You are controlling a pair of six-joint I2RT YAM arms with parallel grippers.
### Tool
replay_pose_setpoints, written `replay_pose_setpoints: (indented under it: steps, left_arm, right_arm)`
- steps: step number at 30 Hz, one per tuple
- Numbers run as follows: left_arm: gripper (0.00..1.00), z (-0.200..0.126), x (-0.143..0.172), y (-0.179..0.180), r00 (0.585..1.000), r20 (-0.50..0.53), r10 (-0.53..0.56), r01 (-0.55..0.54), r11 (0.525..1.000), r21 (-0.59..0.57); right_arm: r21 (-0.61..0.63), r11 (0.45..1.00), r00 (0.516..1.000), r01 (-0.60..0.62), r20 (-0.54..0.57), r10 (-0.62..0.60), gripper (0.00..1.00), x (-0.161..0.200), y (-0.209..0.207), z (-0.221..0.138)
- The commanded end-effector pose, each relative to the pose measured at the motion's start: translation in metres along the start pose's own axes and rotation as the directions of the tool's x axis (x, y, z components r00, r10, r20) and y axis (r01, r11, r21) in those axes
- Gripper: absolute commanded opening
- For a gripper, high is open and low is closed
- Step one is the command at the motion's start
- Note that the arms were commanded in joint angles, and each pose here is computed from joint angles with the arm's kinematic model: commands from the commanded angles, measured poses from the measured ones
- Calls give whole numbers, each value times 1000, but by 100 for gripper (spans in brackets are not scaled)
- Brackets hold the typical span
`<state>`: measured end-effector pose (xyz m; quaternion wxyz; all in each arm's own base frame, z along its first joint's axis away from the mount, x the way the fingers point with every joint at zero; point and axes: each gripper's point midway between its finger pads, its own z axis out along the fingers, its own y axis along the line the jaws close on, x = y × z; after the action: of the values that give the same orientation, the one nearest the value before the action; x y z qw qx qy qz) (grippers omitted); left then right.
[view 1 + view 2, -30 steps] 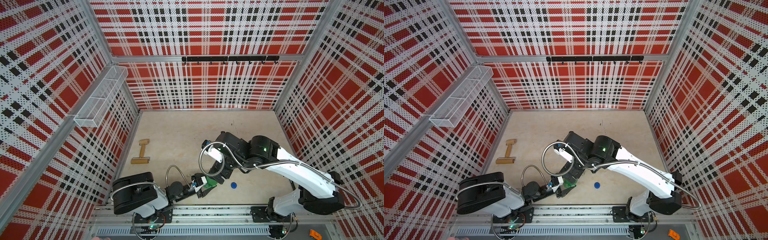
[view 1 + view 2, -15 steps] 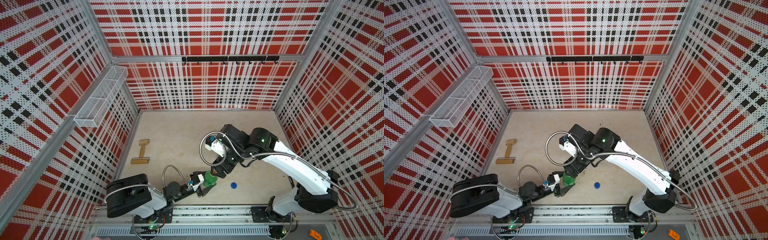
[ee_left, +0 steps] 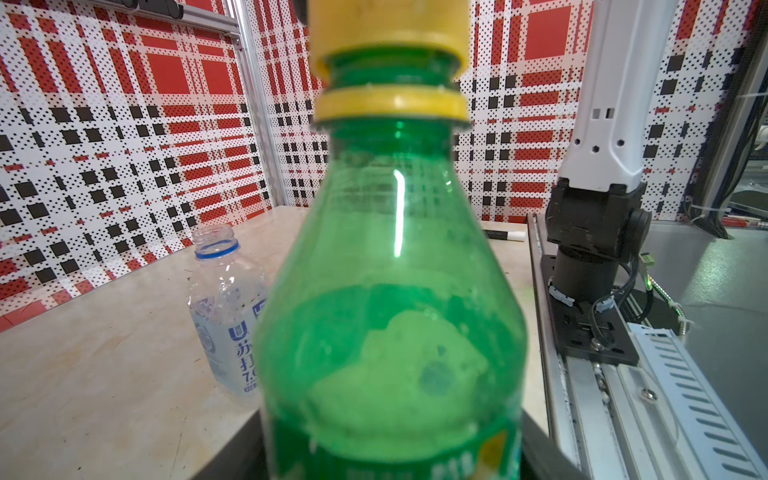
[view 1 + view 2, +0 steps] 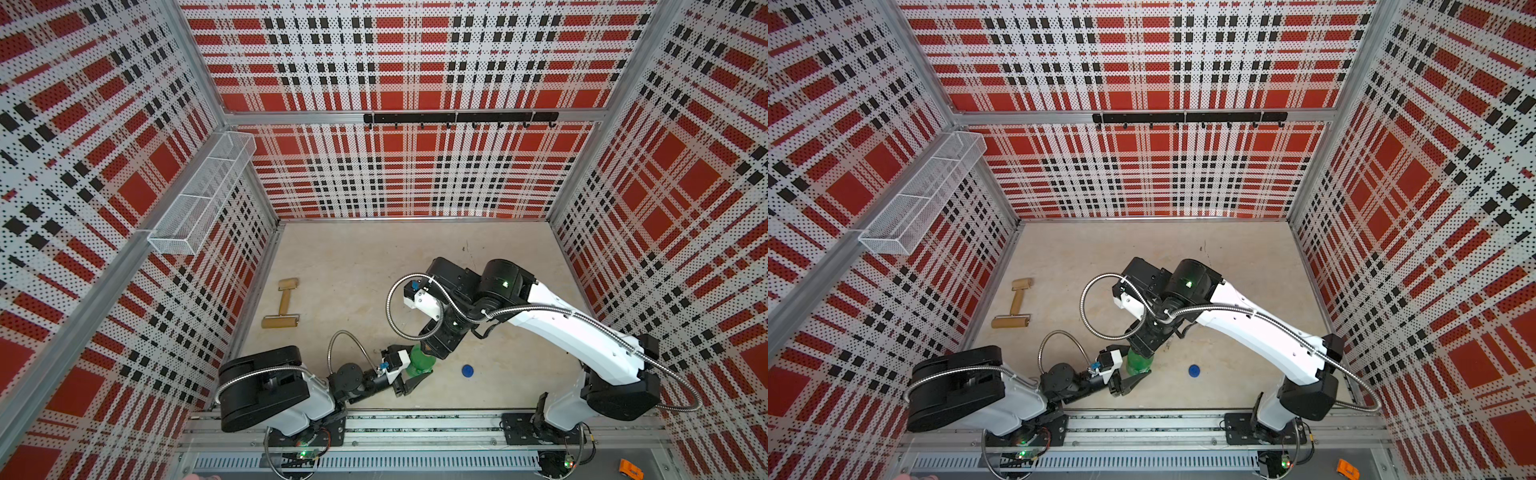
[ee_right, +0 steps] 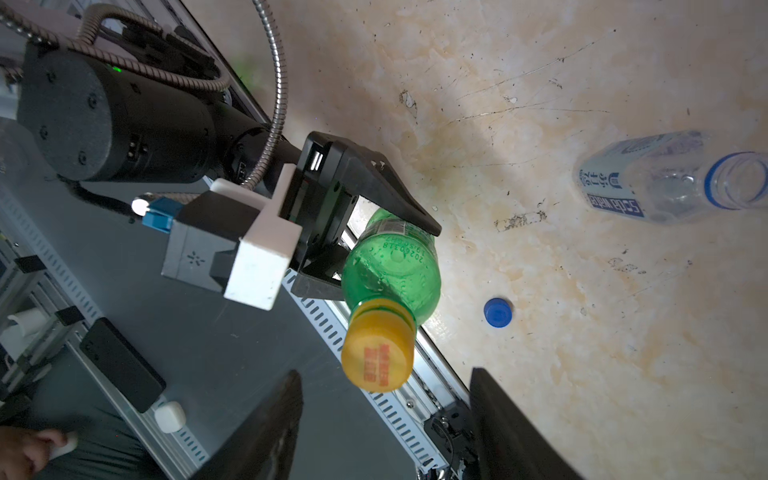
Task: Screw on the bottle caps
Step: Screw the bottle cap onto the plastic bottle.
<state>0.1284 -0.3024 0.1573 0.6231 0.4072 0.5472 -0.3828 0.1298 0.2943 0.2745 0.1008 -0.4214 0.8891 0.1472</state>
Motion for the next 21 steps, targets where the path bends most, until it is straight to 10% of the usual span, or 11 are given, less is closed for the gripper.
replay_pose_setpoints:
  steps: [1, 21]
  left_arm:
    - [67, 2, -9, 2, 999, 37, -10, 10, 1000, -2]
    - [67, 2, -10, 3, 999, 41, -11, 11, 1000, -11]
  right_arm:
    - [41, 999, 1000, 21, 15, -21, 64, -6, -2, 1]
    - [19, 999, 998, 43, -50, -42, 49, 5, 6, 19]
